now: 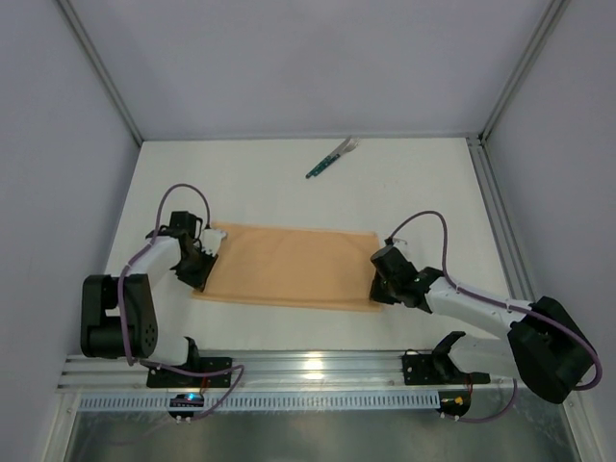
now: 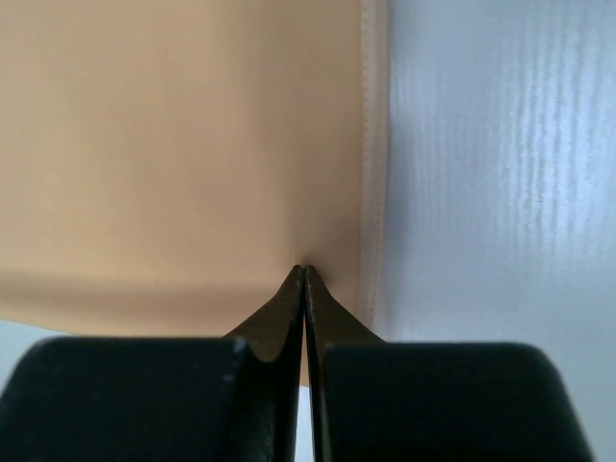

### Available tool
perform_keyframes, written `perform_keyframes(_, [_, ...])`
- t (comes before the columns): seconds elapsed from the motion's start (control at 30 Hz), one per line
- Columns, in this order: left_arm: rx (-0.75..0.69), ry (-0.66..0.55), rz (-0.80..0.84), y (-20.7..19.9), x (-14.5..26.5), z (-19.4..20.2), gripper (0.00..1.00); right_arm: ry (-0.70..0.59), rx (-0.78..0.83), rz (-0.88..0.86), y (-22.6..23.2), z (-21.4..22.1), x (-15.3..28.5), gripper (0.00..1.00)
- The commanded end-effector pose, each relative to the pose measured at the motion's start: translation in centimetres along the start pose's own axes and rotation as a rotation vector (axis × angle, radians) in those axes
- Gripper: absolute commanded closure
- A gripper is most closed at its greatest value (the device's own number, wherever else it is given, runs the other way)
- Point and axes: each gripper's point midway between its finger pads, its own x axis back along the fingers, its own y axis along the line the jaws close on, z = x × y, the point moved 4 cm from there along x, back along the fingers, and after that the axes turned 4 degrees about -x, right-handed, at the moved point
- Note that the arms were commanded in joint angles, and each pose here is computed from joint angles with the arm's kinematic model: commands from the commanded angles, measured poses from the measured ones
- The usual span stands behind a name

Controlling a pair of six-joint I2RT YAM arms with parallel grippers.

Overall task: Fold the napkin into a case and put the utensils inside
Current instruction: Smooth out the rectangle-folded napkin at the center of the board.

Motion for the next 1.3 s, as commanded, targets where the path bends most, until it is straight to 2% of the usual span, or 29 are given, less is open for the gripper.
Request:
perform_keyframes(0.0, [-0.029, 0.008, 0.010, -0.3, -0.8, 1.1, 0.76, 0.019, 0.030, 0.152, -2.9, 0.5, 0.6, 0.96])
perform_keyframes(0.03, [-0.034, -0.004, 0.017, -0.5, -0.7, 1.0, 0.76, 0.024, 0.052, 0.177, -3.0, 0.2, 1.1, 0.96])
perform_keyframes(0.13, [-0.033, -0.027, 0.023, -0.7, -0.4, 0.8, 0.76, -0.056, 0.149, 0.133, 0.7, -2.4, 2.9, 0.96])
perform_keyframes(0.17, [-0.036, -0.030, 0.020, -0.7, -0.3, 0.8, 0.76, -0.097, 0.163, 0.069, 3.4, -3.7, 3.9, 0.96])
perform_keyframes(0.27, [-0.031, -0.028, -0.008, -0.3, -0.2, 0.8, 0.76, -0.113, 0.252, -0.103, 10.1, -3.7, 5.1, 0.96])
perform_keyframes(0.3, [-0.030, -0.031, -0.012, -0.2, -0.1, 0.8, 0.76, -0.076, 0.289, -0.113, 11.4, -2.7, 4.0, 0.96])
perform_keyframes(0.37, [-0.032, -0.039, -0.004, -0.4, -0.1, 0.7, 0.76, -0.034, 0.343, -0.290, 17.0, -1.3, 4.3, 0.96])
perform_keyframes(0.4, [-0.032, -0.042, -0.002, -0.4, 0.0, 0.6, 0.76, 0.000, 0.358, -0.332, 18.4, -0.4, 3.9, 0.96])
perform_keyframes(0.47, [-0.033, -0.048, -0.002, -0.5, 0.1, 0.6, 0.76, 0.117, 0.373, -0.491, 22.7, 2.3, 3.0, 0.96])
perform_keyframes(0.5, [-0.033, -0.052, -0.006, -0.4, 0.3, 0.6, 0.76, 0.147, 0.378, -0.527, 24.0, 3.4, 1.6, 0.96])
perform_keyframes(0.57, [-0.036, -0.060, -0.004, -0.5, 0.4, 0.4, 0.76, 0.186, 0.417, -0.604, 26.5, 4.6, 1.8, 0.96])
perform_keyframes(0.77, [-0.037, -0.070, -0.003, -0.5, 0.6, 0.4, 0.75, 0.271, 0.476, -0.652, 29.0, 7.0, -1.1, 0.96])
perform_keyframes(1.03, [-0.039, -0.076, -0.001, -0.6, 0.8, 0.2, 0.75, 0.320, 0.459, -0.503, 25.6, 8.6, -4.8, 0.97])
perform_keyframes(1.27, [-0.046, -0.138, 0.017, -0.8, 2.4, -1.0, 0.75, 0.323, 0.464, -0.493, 25.3, 8.8, -4.9, 0.96])
